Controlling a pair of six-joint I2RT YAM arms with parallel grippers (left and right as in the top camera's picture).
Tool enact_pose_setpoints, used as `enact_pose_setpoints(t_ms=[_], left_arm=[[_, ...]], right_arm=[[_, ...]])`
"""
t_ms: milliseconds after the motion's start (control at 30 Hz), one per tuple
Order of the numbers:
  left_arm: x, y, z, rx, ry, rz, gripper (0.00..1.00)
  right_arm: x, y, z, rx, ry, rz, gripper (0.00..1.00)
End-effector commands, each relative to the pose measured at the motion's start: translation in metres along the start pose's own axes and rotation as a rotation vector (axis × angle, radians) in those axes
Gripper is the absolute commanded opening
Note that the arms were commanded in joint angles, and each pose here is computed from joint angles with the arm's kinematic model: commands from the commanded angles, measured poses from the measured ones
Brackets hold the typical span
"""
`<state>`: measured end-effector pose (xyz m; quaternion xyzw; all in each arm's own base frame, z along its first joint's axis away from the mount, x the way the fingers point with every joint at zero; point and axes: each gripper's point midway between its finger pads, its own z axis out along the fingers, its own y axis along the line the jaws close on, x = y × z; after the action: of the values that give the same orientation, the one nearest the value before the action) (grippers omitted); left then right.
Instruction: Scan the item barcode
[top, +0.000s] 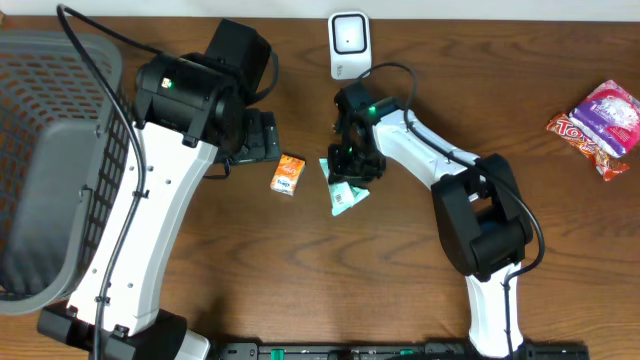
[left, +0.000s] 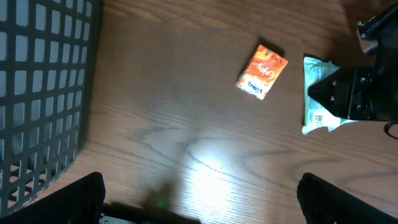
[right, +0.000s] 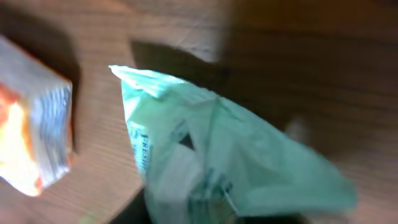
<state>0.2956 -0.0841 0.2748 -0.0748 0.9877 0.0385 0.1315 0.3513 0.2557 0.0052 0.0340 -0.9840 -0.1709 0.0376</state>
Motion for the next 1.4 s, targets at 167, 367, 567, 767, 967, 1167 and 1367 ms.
enact_pose_setpoints(t_ms=[167,367,567,767,967,1167,1367], left_arm=[[0.009,0.007,-0.002,-0.022,0.034,0.001,0.98],[0.009,0.007,-0.002,-0.022,0.034,0.001,0.98],[0.009,0.006,-0.002,-0.022,0.034,0.001,0.98],[0.009,0.007,-0.002,-0.022,0.034,0.001,0.98],[0.009,0.007,-0.002,-0.022,0.034,0.001,0.98],[0.009,0.007,-0.002,-0.022,0.034,0.001,0.98],[0.009,0.007,-0.002,-0.022,0.034,0.001,0.98]], right_arm=[[-0.007,-0.027,-0.025,0.147,0.005,0.001,0.02],[-0.021,-0.092,-0.106,0.661,-0.136,0.1,0.02],[-0.014,-0.129,-0.145,0.987,-0.295,0.259,0.02],[-0.007,-0.161,-0.12,1.099,-0.376,0.319,0.02],[0.013,-0.167,-0.076,1.057,-0.319,0.3,0.24],[0.015,-0.136,-0.055,0.896,-0.22,0.255,0.46],[-0.009,-0.086,-0.069,0.658,-0.147,0.132,0.51]])
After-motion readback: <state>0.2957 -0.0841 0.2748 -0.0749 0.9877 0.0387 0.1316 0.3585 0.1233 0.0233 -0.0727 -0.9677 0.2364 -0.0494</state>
